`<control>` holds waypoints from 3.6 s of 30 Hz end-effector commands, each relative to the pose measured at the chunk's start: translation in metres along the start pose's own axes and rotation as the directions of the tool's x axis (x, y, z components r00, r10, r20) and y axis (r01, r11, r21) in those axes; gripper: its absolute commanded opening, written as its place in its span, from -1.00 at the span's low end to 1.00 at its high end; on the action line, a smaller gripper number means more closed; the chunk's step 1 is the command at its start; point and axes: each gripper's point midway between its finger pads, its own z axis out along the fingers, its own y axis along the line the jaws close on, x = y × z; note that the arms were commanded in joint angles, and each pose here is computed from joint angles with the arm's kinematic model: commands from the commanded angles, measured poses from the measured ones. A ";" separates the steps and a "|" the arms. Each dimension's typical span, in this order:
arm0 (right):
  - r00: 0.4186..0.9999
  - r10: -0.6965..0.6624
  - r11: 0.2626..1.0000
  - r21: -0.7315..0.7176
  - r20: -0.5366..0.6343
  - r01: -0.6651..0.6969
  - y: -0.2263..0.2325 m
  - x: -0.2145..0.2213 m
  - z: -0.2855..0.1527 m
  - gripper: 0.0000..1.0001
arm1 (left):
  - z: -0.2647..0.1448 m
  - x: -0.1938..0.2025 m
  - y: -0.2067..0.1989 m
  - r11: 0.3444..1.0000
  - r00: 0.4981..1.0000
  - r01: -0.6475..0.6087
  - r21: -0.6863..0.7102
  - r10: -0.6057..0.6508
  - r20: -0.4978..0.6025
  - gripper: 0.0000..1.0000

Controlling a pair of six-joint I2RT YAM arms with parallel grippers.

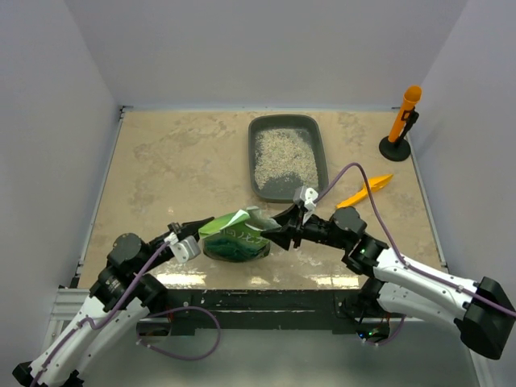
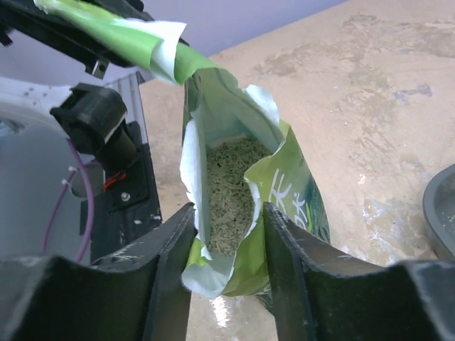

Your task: Fill the litter box with clean litter

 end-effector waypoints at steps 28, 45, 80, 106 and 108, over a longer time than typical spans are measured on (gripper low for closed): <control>0.945 0.321 0.941 0.128 -0.056 -0.312 0.010 -0.012 -0.026 -1.00 | -0.004 -0.061 0.074 0.942 0.972 0.223 -0.250 -0.235 -0.017 -1.00; 0.905 0.423 0.873 0.285 -0.041 -0.395 -0.002 0.012 -0.066 -1.00 | 0.019 -0.060 -0.008 0.802 0.808 0.585 0.117 -0.565 -0.168 -0.25; 0.878 0.471 0.771 0.444 0.086 -0.457 -0.010 -0.027 -0.106 -1.00 | 0.062 -0.042 -0.058 0.565 0.673 0.720 0.402 -0.711 -0.205 0.01; 0.725 0.686 0.628 0.451 0.064 -0.634 0.012 0.007 -0.121 -1.00 | 0.065 0.001 -0.060 0.438 0.508 0.861 0.259 -0.764 -0.398 -1.00; 0.710 0.702 0.621 0.443 0.053 -0.647 0.017 0.014 -0.125 -1.00 | 0.053 0.016 -0.053 0.401 0.453 0.892 0.210 -0.787 -0.420 -1.00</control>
